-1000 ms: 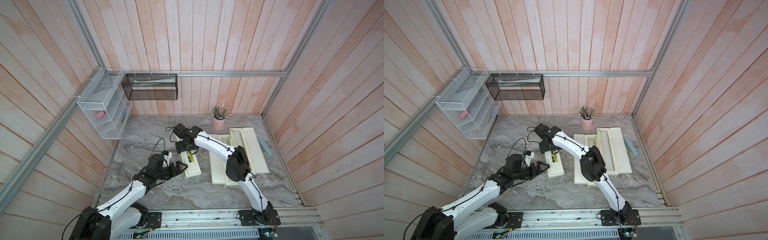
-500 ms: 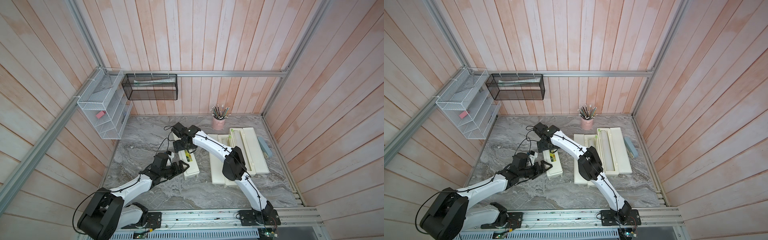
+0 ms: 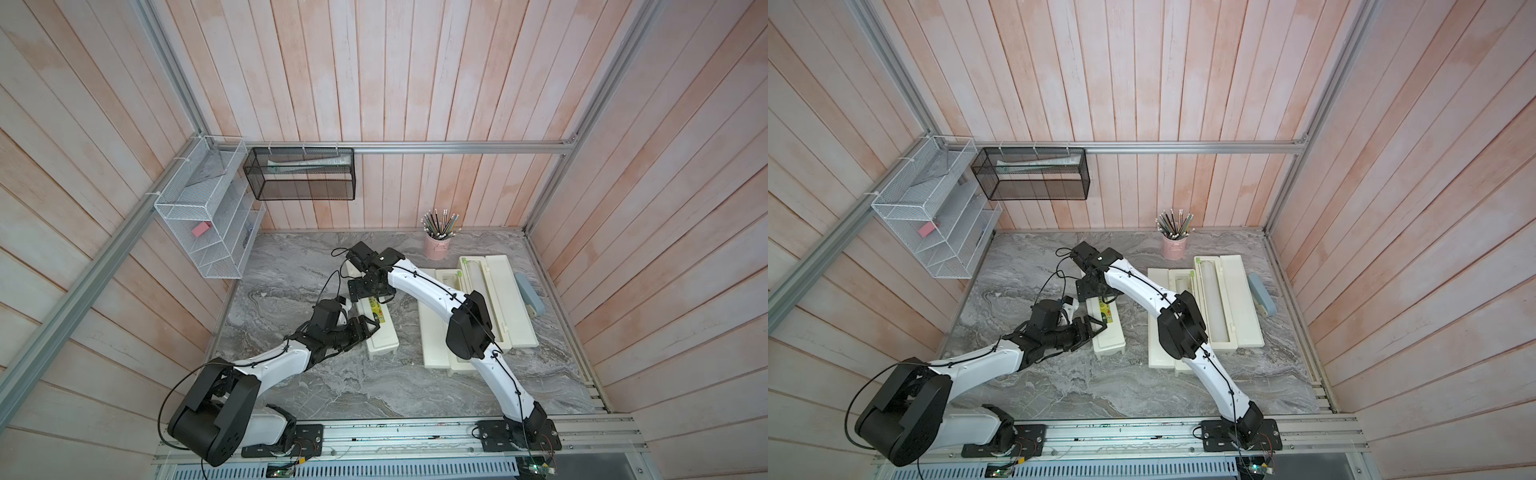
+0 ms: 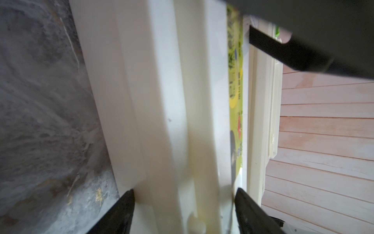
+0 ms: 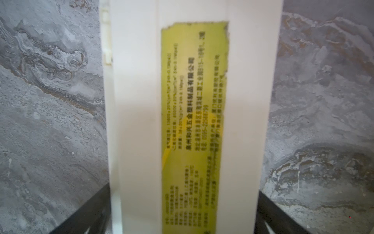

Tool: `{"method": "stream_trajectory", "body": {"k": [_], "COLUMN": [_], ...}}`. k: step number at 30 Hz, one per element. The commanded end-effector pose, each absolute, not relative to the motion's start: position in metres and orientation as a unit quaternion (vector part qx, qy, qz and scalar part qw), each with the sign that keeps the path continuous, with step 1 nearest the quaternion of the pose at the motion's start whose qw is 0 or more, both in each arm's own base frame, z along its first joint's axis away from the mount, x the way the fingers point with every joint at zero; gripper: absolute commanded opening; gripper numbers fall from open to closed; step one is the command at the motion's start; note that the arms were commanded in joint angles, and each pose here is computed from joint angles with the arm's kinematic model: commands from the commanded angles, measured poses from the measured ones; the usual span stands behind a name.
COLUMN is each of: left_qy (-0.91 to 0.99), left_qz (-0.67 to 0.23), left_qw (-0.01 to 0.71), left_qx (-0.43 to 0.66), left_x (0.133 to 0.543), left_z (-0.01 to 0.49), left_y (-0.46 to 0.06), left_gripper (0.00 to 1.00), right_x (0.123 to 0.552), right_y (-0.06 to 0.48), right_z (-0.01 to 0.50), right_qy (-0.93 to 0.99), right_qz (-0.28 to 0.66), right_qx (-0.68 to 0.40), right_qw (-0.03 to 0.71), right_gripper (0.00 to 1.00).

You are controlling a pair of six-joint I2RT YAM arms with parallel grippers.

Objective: Put plastic wrap rolls into dispensers
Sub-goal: Close the lid on the plastic wrap cutting box.

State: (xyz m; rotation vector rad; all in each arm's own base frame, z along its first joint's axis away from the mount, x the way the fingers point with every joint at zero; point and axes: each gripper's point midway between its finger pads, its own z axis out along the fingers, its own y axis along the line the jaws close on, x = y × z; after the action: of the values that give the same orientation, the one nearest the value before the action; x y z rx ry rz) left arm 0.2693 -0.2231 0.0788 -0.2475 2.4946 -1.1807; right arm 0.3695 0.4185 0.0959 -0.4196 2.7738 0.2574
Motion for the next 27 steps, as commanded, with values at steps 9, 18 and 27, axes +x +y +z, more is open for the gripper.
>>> {"method": "stream_trajectory", "body": {"k": [9,18,27], "left_qy": [0.930,0.933,0.924], "left_qz": [-0.332,-0.324,-0.328], "left_qw": [0.089,0.088,0.150], "left_qx": [-0.131,-0.129,-0.126], "left_x": [0.220,0.230,0.285], "left_z": [0.002,0.002,0.031], "left_y": [-0.193,-0.189,-0.177], "left_gripper": [0.64,0.65,0.69], "right_x": [0.375,0.386,0.410], "right_y": [0.427,0.415,0.405], "right_z": [0.136,0.162,0.162], "right_qy": [0.956,0.948,0.936], "right_qz": [0.141,0.132,0.152], "right_qx": [-0.166,-0.151,-0.159], "right_qw": [0.197,0.248,0.274], "right_gripper": [0.98,0.98,0.91]}}
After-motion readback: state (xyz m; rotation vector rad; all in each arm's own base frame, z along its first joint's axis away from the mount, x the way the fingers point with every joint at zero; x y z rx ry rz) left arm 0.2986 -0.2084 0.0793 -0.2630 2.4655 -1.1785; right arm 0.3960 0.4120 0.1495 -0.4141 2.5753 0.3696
